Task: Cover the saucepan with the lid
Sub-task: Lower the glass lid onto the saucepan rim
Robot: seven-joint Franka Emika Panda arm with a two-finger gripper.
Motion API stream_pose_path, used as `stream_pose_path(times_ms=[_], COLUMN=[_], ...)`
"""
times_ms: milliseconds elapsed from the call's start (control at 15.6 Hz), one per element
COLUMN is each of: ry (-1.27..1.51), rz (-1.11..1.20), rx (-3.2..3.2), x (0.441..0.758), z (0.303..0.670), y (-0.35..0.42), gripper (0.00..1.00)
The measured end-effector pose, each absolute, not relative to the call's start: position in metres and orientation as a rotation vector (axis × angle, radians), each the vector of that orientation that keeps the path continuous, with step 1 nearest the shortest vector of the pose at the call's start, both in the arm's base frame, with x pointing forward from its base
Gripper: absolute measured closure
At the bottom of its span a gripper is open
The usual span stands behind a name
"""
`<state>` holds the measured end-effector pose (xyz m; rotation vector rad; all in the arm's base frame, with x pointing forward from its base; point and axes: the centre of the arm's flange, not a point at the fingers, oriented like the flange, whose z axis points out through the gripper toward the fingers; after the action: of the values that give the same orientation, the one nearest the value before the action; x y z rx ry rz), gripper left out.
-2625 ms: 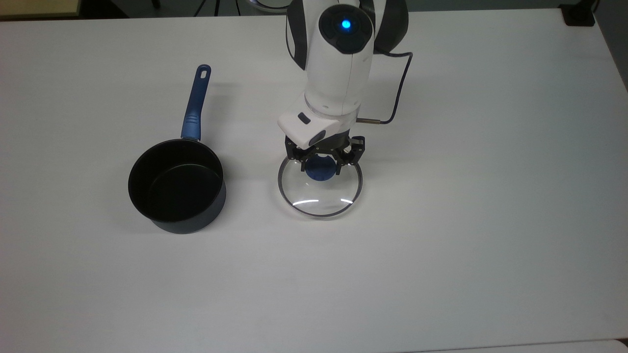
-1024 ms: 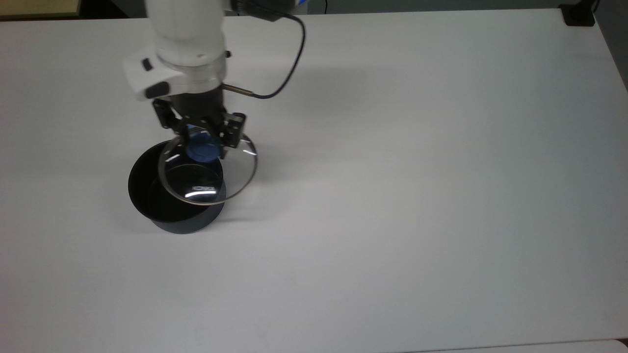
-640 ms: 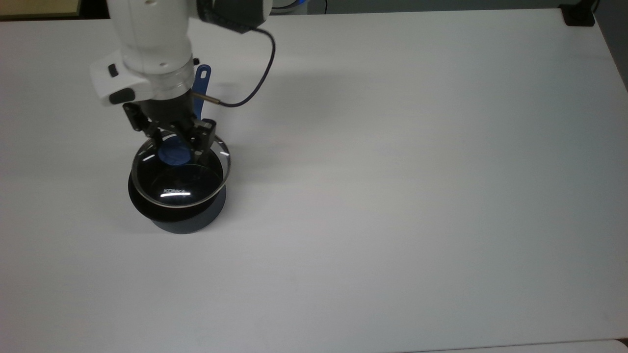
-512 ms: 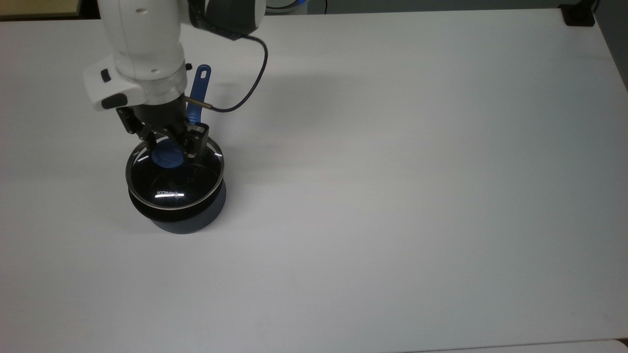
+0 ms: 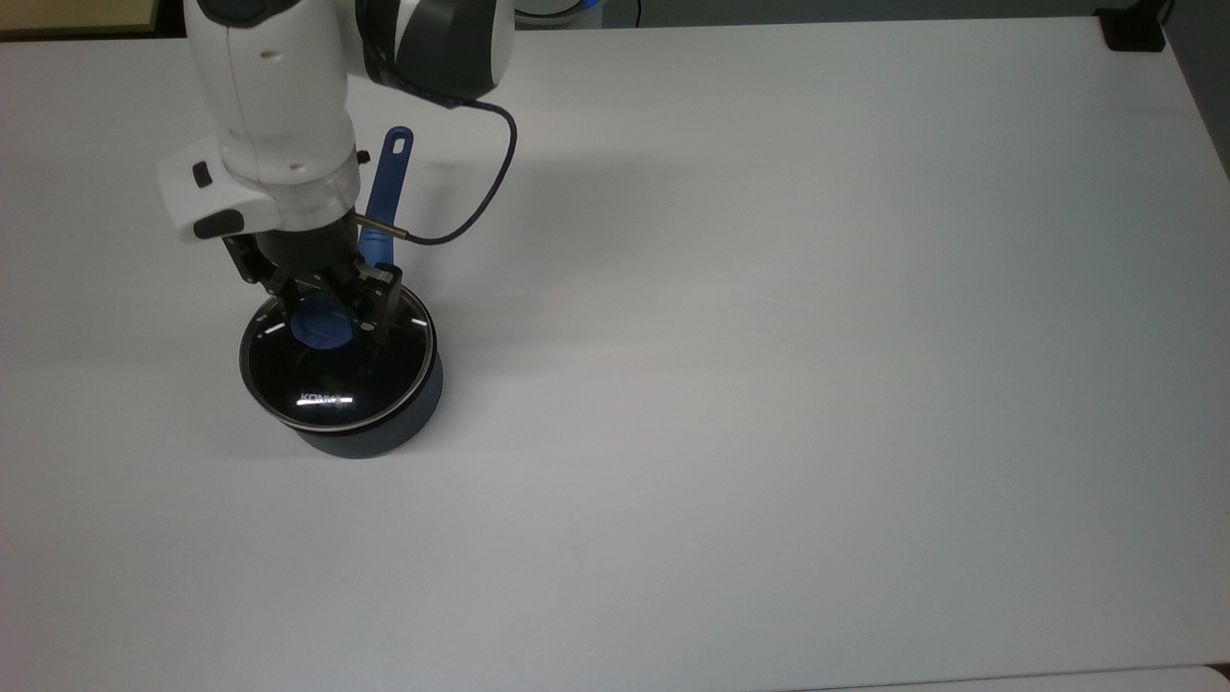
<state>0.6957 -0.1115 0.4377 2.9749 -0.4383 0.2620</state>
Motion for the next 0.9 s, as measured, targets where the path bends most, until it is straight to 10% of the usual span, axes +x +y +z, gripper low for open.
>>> stream_pose_path(times_ms=[896], ry=[-0.42], rz=[0.292], rx=[3.002], x=[0.701], z=[0.4302], y=[-0.1108], gripper=[0.33])
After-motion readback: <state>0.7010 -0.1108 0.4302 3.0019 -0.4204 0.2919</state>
